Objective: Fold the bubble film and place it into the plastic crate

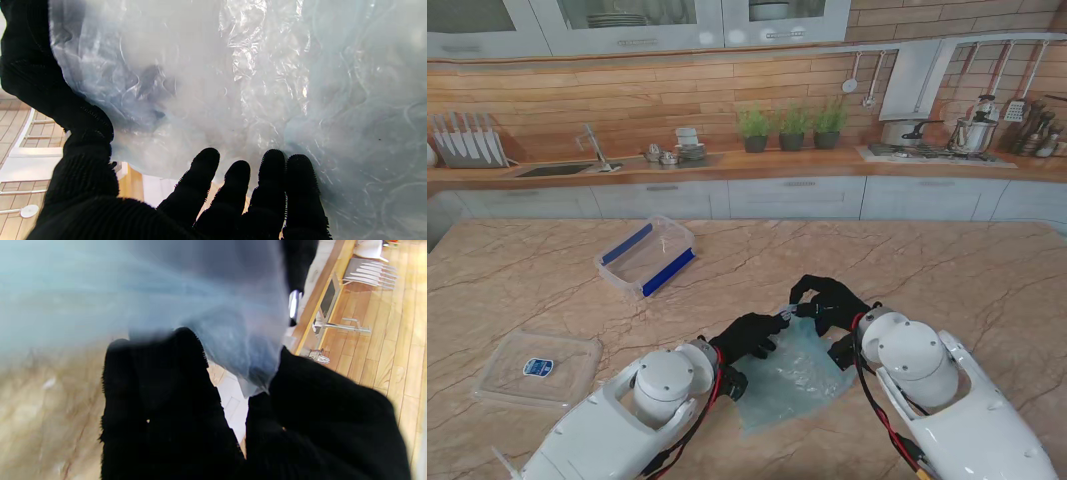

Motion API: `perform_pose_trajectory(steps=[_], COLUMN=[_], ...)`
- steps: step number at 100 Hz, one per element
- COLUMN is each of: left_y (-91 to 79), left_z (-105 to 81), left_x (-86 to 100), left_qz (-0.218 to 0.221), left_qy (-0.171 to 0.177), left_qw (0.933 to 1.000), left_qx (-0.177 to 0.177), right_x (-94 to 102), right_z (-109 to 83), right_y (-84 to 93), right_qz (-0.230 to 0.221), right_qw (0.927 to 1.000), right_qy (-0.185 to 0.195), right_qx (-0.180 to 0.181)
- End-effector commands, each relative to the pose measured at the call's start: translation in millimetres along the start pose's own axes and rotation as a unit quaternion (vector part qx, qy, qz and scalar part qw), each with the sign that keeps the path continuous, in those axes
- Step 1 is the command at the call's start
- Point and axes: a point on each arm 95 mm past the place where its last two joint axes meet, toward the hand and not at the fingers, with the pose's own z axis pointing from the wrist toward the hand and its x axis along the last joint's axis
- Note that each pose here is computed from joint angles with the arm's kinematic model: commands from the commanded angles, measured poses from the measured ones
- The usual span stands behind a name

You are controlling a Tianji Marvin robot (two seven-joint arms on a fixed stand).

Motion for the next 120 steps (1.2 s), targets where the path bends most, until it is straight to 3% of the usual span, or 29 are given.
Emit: perform_pose_trajectory(steps=[1,19,41,66,97,120], left_y=[3.9,2.2,0.9,0.0,-4.4,-3.4], left_z=[-1.5,-2.3,-3.9,-4.8,-3.5,-2.4], left_x=[-6.6,-6.5,-6.0,-5.8,-8.0,-8.2], left_qz=[-0.013,-0.041,-0.074,-0.078,-0.04,-0.028], left_qy=[-0.004,0.0,0.001,-0.003,-0.013,-0.027], left_qw=[0.9999,0.9991,0.9972,0.9969,0.999,0.9992], left_qx=[-0.009,-0.011,-0.006,-0.01,-0.017,-0.007], right_x=[4.8,1.0,-3.9,-9.7,-10.0,-10.2], right_z=[0.4,0.7,0.1,-0.3,-3.1,-6.6], right_y=[-8.2,-14.5,-16.8,-17.8,-16.1,-13.5], right_qz=[0.012,0.057,0.055,0.06,0.063,0.066], right_qw=[0.9997,0.9958,0.9929,0.9871,0.9869,0.9891], right_qy=[0.004,0.005,0.01,0.021,0.037,0.054], right_qx=[0.021,0.072,0.105,0.147,0.144,0.12])
